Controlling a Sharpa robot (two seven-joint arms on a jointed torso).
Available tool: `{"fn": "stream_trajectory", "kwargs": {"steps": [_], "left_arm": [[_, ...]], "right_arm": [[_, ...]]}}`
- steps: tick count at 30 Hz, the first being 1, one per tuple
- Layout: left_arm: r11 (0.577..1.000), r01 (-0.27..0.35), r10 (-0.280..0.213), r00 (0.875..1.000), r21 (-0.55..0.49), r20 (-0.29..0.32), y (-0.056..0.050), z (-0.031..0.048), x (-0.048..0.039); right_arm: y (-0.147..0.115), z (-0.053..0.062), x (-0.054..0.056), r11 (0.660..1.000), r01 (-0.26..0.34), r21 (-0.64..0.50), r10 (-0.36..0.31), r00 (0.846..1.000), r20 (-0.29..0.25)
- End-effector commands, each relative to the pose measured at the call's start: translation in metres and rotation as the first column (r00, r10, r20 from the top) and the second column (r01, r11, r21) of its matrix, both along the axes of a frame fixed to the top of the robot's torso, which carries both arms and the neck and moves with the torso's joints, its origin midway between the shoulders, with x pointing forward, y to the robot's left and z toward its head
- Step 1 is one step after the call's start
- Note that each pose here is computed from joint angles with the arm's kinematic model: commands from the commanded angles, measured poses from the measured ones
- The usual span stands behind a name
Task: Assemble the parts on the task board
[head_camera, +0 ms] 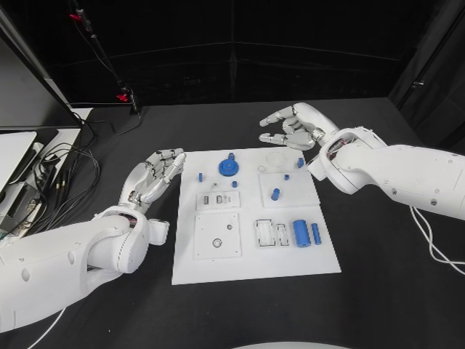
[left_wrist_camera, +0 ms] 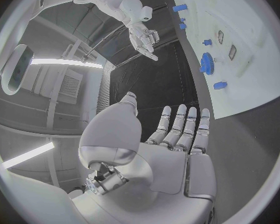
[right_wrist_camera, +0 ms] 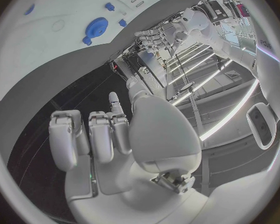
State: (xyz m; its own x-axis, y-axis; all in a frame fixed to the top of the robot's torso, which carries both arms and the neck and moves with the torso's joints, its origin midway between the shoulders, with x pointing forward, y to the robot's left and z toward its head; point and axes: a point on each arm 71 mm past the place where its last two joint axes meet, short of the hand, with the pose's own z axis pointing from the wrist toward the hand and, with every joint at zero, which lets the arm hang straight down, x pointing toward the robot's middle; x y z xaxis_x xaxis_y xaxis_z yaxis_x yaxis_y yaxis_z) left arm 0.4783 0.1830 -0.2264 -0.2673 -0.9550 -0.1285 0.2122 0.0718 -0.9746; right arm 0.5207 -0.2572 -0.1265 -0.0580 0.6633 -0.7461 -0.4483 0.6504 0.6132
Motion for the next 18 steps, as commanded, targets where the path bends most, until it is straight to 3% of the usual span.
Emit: {"fn": "stream_trajectory", "kwargs": {"steps": [1,7,18], "left_arm": [[0.997,0.047,-0.032,0.971,-0.061,0.237,-0.001,0.0173,-0.0049],[0.997,0.047,-0.031,0.969,-0.061,0.244,-0.001,0.0155,-0.0041],[0.997,0.048,-0.031,0.971,-0.065,0.238,0.0,0.0044,-0.0082]], "right_arm": [[-0.013,0.003,-0.003,0.998,-0.019,0.061,0.02,1.0,-0.004],[-0.041,-0.003,0.001,0.999,0.046,-0.012,-0.046,0.999,-0.009],[-0.067,-0.027,0.012,0.983,0.127,-0.131,-0.137,0.988,-0.067]]}}
